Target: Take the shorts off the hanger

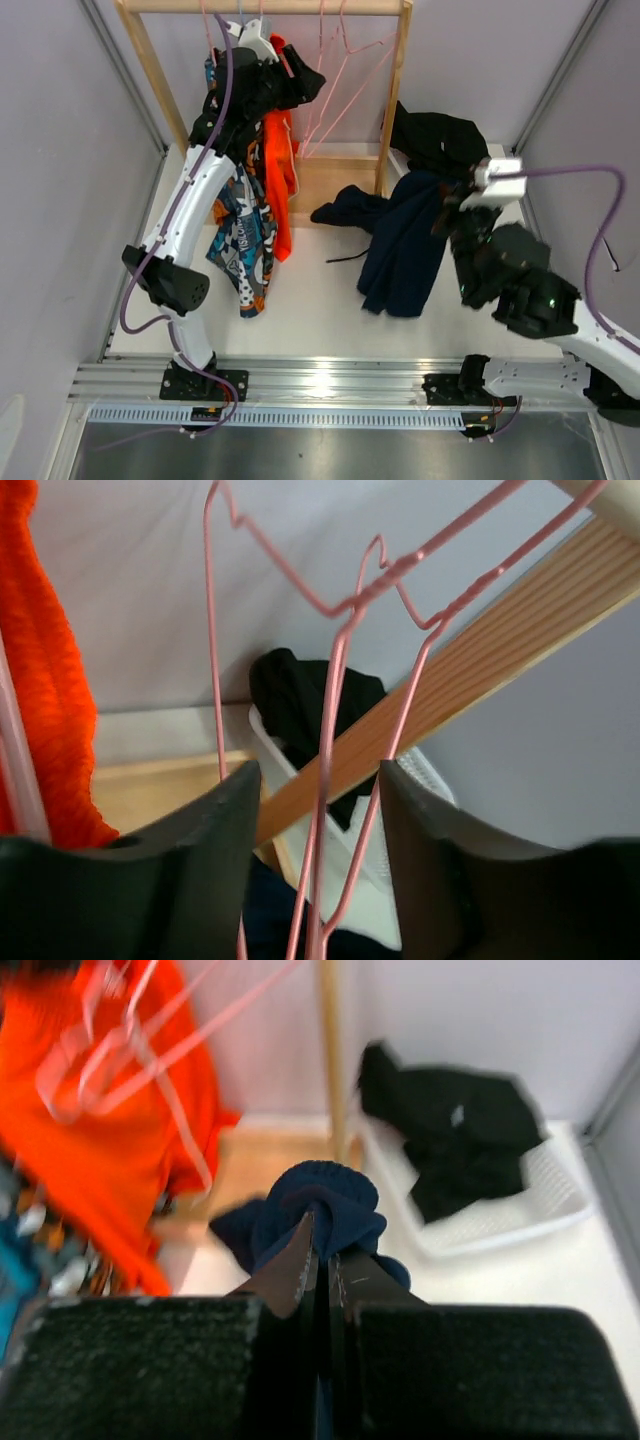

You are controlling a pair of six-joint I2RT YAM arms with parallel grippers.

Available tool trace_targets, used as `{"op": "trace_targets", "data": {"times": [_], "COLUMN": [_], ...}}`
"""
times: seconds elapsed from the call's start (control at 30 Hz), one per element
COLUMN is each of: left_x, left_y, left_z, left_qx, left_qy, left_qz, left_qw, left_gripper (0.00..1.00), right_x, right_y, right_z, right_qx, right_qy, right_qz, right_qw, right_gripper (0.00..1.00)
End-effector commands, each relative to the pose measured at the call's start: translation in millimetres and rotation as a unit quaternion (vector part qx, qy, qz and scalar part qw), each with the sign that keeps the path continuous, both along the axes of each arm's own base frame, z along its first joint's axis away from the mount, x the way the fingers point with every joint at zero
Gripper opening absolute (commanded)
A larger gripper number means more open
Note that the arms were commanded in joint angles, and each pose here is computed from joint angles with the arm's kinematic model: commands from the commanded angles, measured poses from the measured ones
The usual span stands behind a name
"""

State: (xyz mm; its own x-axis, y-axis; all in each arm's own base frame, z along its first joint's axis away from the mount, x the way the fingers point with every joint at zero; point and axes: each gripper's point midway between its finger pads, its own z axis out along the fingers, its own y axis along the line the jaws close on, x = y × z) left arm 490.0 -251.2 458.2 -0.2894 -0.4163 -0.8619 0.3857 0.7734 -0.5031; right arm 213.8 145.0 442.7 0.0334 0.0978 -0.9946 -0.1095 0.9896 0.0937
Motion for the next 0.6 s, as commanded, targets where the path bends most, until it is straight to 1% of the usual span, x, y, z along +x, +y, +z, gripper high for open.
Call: {"op": "trace_targets", "data": {"times": [0.0,0.03,0.07,0.1,0.13,0.17,0.2,0.23,0.27,0.3,0.33,0.37,0.4,0.43,0.5,0.53,0.57], "left_x": [-36,-39,-45,-47,-48,-56,-61,-60,-66,-80,-84,-87,-99,-104,-113,-124,-129], "left_y": [11,13,16,19,19,25,25,25,27,33,34,35,40,41,44,47,49], "left_z": [48,46,50,50,40,47,47,29,32,45,39,35,45,43,40,49,49], "left_qx": [-0.017,-0.013,-0.007,-0.003,0.005,0.005,0.006,0.014,0.014,0.01,0.014,0.018,0.015,0.017,0.021,0.018,0.024], "left_qy": [-0.048,-0.045,-0.05,-0.05,-0.039,-0.046,-0.047,-0.033,-0.039,-0.057,-0.053,-0.053,-0.065,-0.062,-0.061,-0.072,-0.075], "left_qz": [-0.019,-0.017,-0.017,-0.013,-0.013,-0.011,-0.015,-0.015,-0.017,-0.018,-0.02,-0.021,-0.022,-0.024,-0.031,-0.032,-0.035], "left_qw": [0.998,0.999,0.999,0.999,0.999,0.999,0.999,0.999,0.999,0.998,0.998,0.998,0.998,0.998,0.997,0.997,0.996], "left_gripper": [0.75,0.92,0.98,0.99,0.99,0.99,0.99,0.99,0.99,0.99,0.99,0.99,0.99,0.99,0.99,0.99,0.99], "right_x": [25,32,34,60,72,83,110,125,139,166,183,198,212,238,264,289,302], "right_y": [-34,-32,-46,-59,-53,-57,-73,-69,-74,-68,-87,-91,-91,-99,-100,-98,-104], "right_z": [88,102,129,130,139,147,157,163,168,175,179,180,180,179,173,154,144], "right_qx": [-0.007,-0.008,0.014,-0.005,0.007,0.013,0.012,0.021,0.026,0.027,0.03,0.037,0.044,0.046,0.058,0.062,0.07], "right_qy": [-0.08,-0.097,-0.12,-0.115,-0.125,-0.131,-0.137,-0.145,-0.146,-0.146,-0.147,-0.147,-0.146,-0.146,-0.145,-0.129,-0.123], "right_qz": [-0.031,-0.014,-0.027,-0.068,-0.046,-0.053,-0.084,-0.067,-0.074,-0.061,-0.082,-0.085,-0.08,-0.09,-0.083,-0.081,-0.082], "right_qw": [0.996,0.995,0.992,0.991,0.991,0.99,0.987,0.987,0.986,0.987,0.985,0.985,0.985,0.984,0.984,0.986,0.987], "right_gripper": [0.0,0.0,0.0,0.0,0.0,0.0,0.0,0.0,0.0,0.0,0.0,0.0,0.0,0.0,0.0,0.0,0.0]}}
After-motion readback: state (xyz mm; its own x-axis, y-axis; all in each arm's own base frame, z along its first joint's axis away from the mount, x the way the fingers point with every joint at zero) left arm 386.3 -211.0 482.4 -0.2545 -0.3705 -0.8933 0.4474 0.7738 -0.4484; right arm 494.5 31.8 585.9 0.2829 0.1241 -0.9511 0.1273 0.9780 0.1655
